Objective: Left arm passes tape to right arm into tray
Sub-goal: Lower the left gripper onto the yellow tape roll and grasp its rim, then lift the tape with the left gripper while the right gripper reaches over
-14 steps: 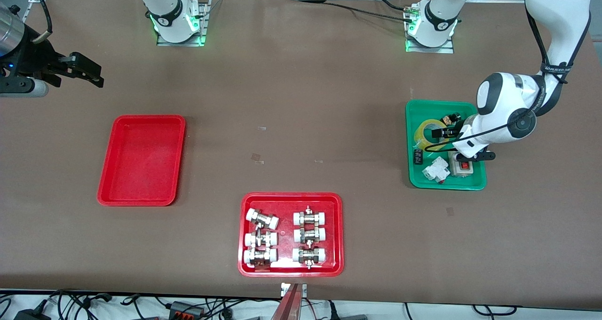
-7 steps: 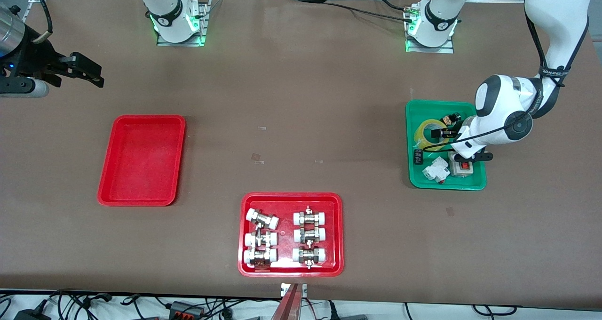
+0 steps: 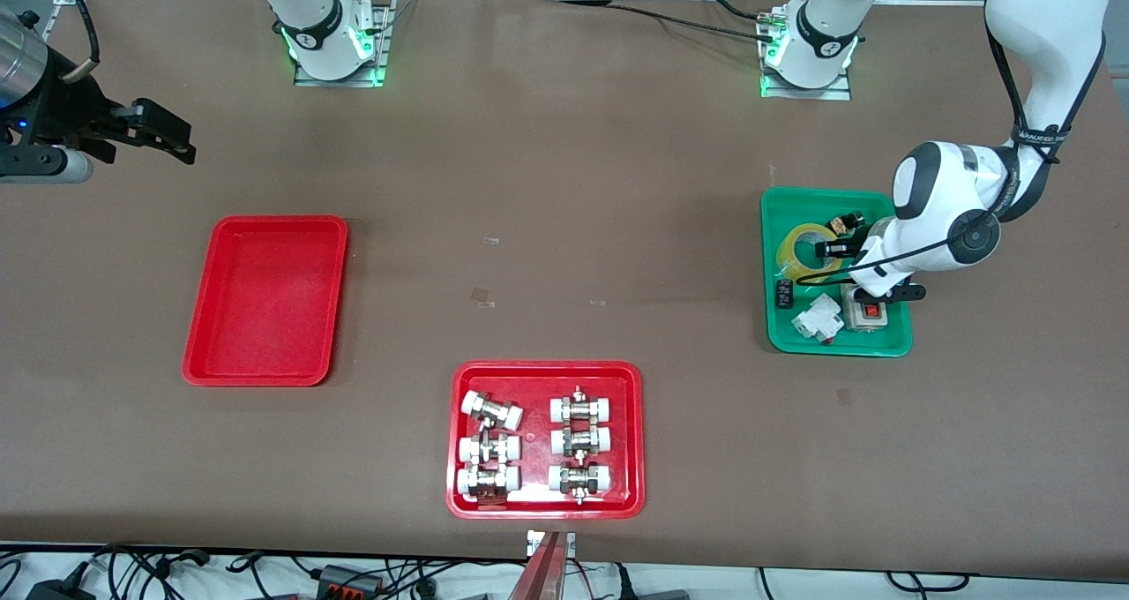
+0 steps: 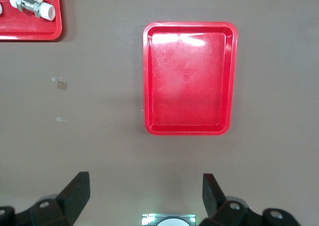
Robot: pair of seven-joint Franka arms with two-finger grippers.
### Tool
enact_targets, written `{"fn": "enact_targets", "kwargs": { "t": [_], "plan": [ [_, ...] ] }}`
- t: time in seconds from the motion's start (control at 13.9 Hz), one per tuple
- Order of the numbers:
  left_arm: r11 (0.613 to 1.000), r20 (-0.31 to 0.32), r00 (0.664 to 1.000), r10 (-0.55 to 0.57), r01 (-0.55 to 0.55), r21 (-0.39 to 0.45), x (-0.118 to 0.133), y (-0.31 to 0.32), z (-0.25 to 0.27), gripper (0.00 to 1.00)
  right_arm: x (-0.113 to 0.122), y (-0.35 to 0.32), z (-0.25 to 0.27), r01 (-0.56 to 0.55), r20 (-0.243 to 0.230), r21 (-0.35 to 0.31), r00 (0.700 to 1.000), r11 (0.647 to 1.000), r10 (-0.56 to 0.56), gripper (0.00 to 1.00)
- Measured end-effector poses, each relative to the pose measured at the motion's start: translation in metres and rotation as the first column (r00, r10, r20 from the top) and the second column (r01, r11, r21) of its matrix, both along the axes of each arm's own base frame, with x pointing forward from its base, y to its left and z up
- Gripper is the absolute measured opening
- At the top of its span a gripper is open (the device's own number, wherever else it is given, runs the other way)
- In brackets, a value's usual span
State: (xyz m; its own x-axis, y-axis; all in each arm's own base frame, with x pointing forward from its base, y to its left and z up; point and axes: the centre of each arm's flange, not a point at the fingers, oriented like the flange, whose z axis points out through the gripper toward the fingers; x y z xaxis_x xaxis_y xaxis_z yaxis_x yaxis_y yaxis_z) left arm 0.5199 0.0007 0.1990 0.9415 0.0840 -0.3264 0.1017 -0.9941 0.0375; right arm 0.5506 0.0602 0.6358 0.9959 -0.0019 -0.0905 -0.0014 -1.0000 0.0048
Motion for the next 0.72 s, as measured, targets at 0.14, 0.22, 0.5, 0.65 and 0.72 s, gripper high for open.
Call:
{"fn": "enact_targets", "kwargs": {
  "t": [0.14, 0.22, 0.5, 0.65, 0.72],
  "plan": [
    [1.000, 0.000, 1.000, -0.002, 0.002, 0.001, 0.000, 0.000, 0.000, 0.27, 0.000, 0.000, 0.000, 0.000, 0.000, 0.000, 1.000, 1.000, 0.000, 1.00],
    [1.000, 0.000, 1.000, -0.003, 0.003, 0.002, 0.000, 0.000, 0.000, 0.21, 0.000, 0.000, 0.000, 0.000, -0.001, 0.000, 1.000, 1.000, 0.000, 1.00],
    [0.997, -0.012, 0.998, -0.063, 0.063, 0.035, 0.002, 0.000, 0.003, 0.21, 0.000, 0.000, 0.000, 0.000, -0.001, 0.000, 1.000, 1.000, 0.000, 1.00],
    [0.996, -0.040, 0.997, -0.073, 0.074, 0.045, 0.011, 0.003, 0.018, 0.21, 0.000, 0.000, 0.000, 0.000, -0.001, 0.000, 1.000, 1.000, 0.000, 1.00],
    [0.995, -0.057, 0.995, -0.078, 0.081, 0.049, 0.021, 0.004, 0.032, 0.21, 0.000, 0.000, -0.001, 0.000, -0.001, 0.000, 1.000, 1.000, 0.000, 1.00]
  ]
}}
